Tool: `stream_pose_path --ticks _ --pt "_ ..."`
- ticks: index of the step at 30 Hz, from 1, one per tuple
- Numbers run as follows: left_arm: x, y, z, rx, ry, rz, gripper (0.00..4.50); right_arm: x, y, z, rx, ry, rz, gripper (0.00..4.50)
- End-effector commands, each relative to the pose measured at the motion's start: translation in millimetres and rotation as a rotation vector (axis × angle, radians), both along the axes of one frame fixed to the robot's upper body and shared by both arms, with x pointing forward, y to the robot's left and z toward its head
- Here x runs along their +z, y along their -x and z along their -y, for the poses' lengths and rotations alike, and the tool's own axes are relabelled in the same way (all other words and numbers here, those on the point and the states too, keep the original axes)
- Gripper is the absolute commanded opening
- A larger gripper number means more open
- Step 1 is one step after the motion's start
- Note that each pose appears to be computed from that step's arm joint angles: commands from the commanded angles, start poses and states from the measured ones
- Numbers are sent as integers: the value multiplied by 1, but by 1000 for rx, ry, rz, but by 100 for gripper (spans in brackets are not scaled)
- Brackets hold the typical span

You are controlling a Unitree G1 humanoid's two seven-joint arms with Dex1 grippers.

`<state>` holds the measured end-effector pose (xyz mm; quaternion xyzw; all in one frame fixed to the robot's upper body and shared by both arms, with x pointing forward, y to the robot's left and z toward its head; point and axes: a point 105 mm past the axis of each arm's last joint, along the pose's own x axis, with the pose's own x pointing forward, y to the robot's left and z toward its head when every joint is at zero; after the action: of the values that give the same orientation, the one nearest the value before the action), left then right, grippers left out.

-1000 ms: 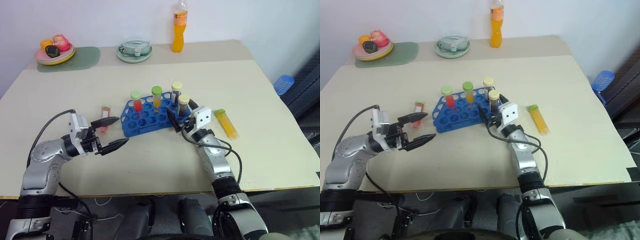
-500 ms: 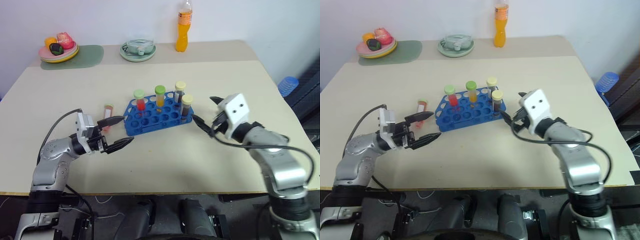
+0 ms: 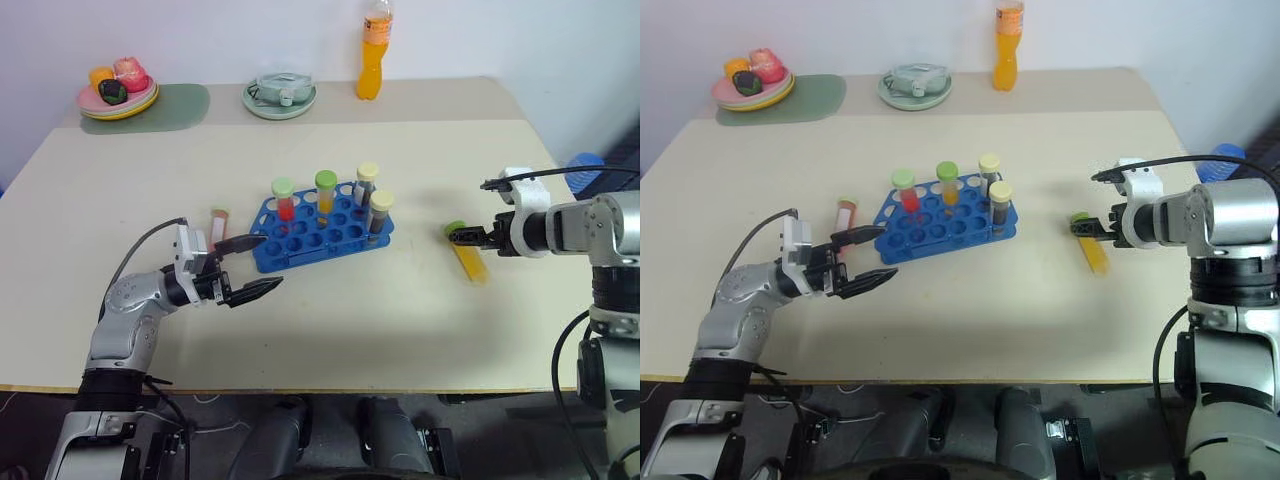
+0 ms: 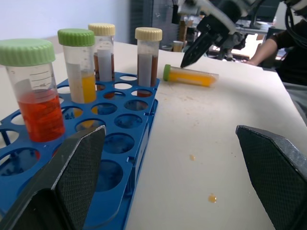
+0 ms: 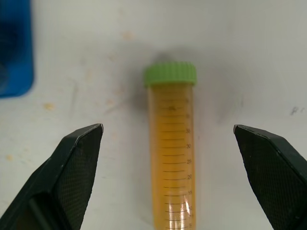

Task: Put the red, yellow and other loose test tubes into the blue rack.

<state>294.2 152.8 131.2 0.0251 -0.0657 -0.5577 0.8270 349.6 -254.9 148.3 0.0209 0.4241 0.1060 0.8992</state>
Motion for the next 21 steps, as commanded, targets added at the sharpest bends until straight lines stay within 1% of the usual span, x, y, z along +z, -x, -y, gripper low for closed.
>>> stream_pose_path --ticks 1,4,5,7,8,12,13,16,17,18,20,21 --pt "2 5 0 -2 -1 21 450 6 -11 6 13 20 -2 445" --pt "1 8 -1 5 -1 17 450 -1 -19 6 45 52 -37 445" --pt "1 8 -1 8 -1 16 450 -5 -22 6 61 77 -48 423" --pt "1 10 -2 13 -4 15 450 -15 -26 8 94 137 -78 364" --pt "1 10 -2 17 -6 15 450 -18 -27 8 114 158 -93 318" --pt "-1 13 -5 32 -15 11 450 -27 -30 7 184 222 -130 108" --pt "-1 14 -6 37 -16 9 450 -28 -30 6 201 234 -135 76" --pt "-1 17 -7 47 -16 4 450 -28 -30 9 235 272 -134 74" --pt "-1 18 -7 50 -16 3 450 -27 -29 10 273 303 -126 74" --pt "-1 19 -8 52 -16 2 450 -26 -26 11 328 338 -126 74" --pt "-2 19 -10 59 -16 0 450 -16 -16 1 482 334 -81 74" --pt "-2 20 -10 63 -17 0 450 -8 -6 -12 596 288 -31 74"
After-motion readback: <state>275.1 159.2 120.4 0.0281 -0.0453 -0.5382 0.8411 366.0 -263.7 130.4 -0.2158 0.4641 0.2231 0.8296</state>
